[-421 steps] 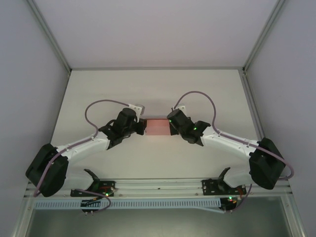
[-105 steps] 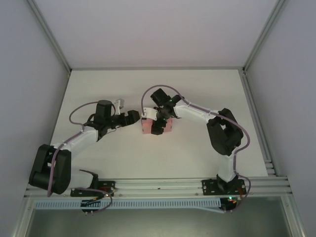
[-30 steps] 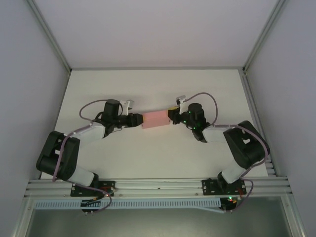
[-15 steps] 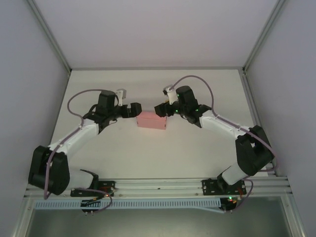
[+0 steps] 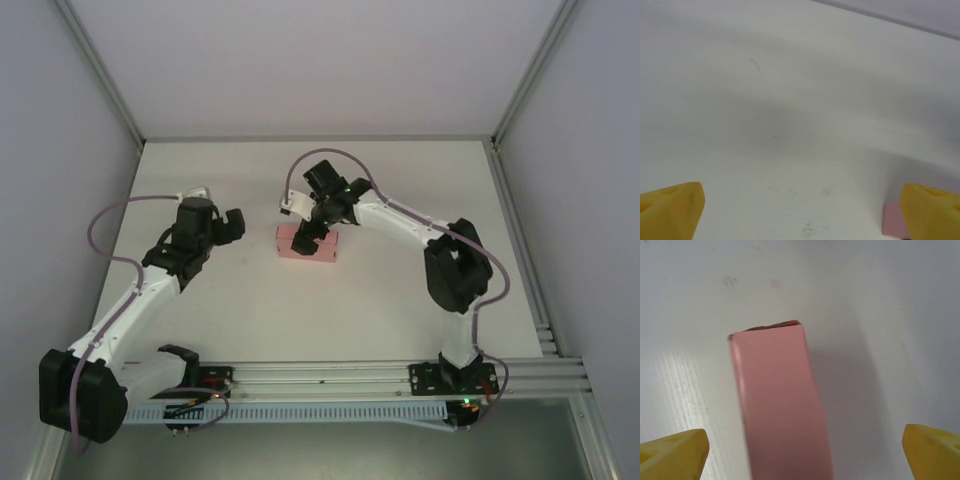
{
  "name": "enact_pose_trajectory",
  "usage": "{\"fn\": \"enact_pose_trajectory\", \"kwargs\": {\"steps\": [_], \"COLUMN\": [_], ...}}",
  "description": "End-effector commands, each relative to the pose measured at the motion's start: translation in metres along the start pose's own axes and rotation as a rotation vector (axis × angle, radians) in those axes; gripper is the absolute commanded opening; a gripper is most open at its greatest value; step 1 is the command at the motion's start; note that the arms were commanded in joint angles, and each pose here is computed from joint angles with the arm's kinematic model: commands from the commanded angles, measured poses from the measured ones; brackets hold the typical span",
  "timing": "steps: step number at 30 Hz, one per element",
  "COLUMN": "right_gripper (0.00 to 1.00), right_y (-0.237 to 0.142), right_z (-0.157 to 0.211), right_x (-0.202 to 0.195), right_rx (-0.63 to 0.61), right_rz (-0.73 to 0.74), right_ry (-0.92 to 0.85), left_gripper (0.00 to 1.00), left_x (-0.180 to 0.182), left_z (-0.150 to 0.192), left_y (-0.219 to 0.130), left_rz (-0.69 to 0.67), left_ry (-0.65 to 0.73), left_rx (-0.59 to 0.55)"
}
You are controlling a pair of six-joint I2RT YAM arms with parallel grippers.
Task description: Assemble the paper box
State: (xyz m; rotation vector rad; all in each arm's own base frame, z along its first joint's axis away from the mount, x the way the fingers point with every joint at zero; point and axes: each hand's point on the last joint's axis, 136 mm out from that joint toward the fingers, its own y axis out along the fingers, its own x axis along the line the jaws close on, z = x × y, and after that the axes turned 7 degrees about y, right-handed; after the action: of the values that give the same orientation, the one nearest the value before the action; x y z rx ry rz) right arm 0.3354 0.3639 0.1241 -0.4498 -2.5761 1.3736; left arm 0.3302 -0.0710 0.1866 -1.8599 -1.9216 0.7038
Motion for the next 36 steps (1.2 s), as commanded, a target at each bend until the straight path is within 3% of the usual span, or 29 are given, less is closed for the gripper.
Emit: {"fn": "enact_pose_trajectory", "kwargs": {"steps": [1, 5, 17, 24, 34, 36], "right_gripper": [0.96, 0.89, 0.45, 0.4, 0.37, 0.45], "right_y": [0.006, 0.011, 0.012, 0.004, -0.017, -0.012], "right_z": [0.027, 0.031, 0.041, 0.027, -0.001, 0.008], "right_x": [0.005, 0.006, 0.005, -0.005, -0.037, -0.04], "right_rx": [0.165, 0.208, 0.258, 0.22, 0.109, 0.105], "right_rz": [-0.069, -0.096, -0.091, -0.017, 0.429, 0.516], "right_ry": [-0.041, -0.052, -0.099, -0.133, -0.419, -0.483], "left_gripper": [1.0, 1.0, 1.0, 1.0, 1.0, 1.0], "left_x": [0.011, 0.009, 0.006, 0.006, 0.01, 0.011], "left_z": [0.004, 0.005, 0.003, 0.003, 0.003, 0.004], "left_y": [0.001, 0.003, 0.002, 0.001, -0.001, -0.001], "left_rz": [-0.056, -0.044, -0.03, -0.027, -0.044, -0.045], "left_ry": [0.012, 0.021, 0.025, 0.025, 0.023, 0.024], "left_rx": [0.011, 0.01, 0.005, 0.004, -0.012, -0.016]}}
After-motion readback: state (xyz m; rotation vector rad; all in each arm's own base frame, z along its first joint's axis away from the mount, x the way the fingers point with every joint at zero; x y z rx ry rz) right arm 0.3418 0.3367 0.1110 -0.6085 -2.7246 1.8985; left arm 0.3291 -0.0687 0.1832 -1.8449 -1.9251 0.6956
